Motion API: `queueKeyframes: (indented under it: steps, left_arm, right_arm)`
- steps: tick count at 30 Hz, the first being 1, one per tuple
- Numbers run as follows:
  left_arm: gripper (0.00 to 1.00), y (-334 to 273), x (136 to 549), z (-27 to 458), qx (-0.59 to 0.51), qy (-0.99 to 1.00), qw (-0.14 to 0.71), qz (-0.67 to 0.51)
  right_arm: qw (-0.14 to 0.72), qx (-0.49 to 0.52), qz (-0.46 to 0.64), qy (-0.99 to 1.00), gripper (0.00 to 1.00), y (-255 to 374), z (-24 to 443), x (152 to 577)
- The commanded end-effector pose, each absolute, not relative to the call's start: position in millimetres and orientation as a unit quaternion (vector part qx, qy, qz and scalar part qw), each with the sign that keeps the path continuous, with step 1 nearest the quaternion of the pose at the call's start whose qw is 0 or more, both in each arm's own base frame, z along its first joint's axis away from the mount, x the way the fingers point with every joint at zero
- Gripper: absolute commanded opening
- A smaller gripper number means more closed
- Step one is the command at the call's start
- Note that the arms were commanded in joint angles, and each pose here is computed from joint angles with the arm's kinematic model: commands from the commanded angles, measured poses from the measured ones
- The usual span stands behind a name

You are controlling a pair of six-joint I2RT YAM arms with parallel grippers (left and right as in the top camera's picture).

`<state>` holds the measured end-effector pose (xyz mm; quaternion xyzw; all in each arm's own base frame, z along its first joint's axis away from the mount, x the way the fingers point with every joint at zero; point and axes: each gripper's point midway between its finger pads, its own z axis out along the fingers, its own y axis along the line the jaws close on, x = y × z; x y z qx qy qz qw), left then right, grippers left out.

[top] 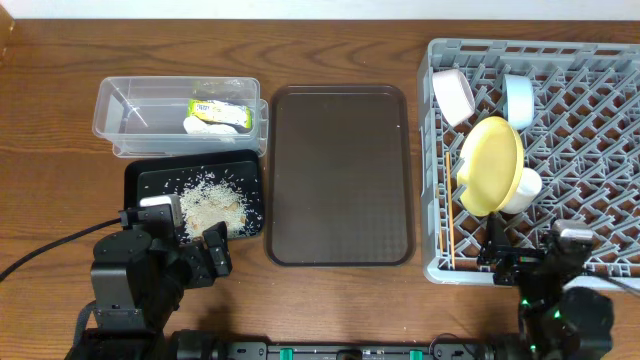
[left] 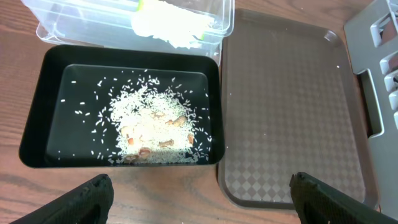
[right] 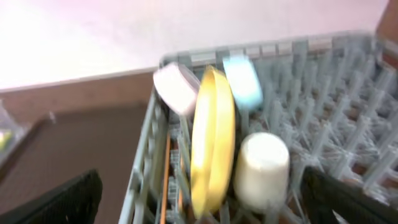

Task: Sort waste into correct bins and load items into the dishwasher rack

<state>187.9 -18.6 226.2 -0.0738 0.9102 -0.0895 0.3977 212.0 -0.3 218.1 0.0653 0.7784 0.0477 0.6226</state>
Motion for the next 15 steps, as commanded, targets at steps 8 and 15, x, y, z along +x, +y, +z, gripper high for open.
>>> queueKeyframes:
  steps: [8, 15]
  left_arm:
    - [0.94, -18.4, 187.7, 224.3, -0.067, 0.911, 0.397, -0.085]
    - [0.94, -18.4, 187.7, 224.3, -0.067, 0.911, 0.397, -0.085]
  right_arm:
    - [0.726, 0.036, 0.027, 0.686, 0.99, -1.1, 201.3, 243.0]
    - [0.68, 0.031, 0.03, 0.732, 0.99, 1.9, 157.1, 246.4]
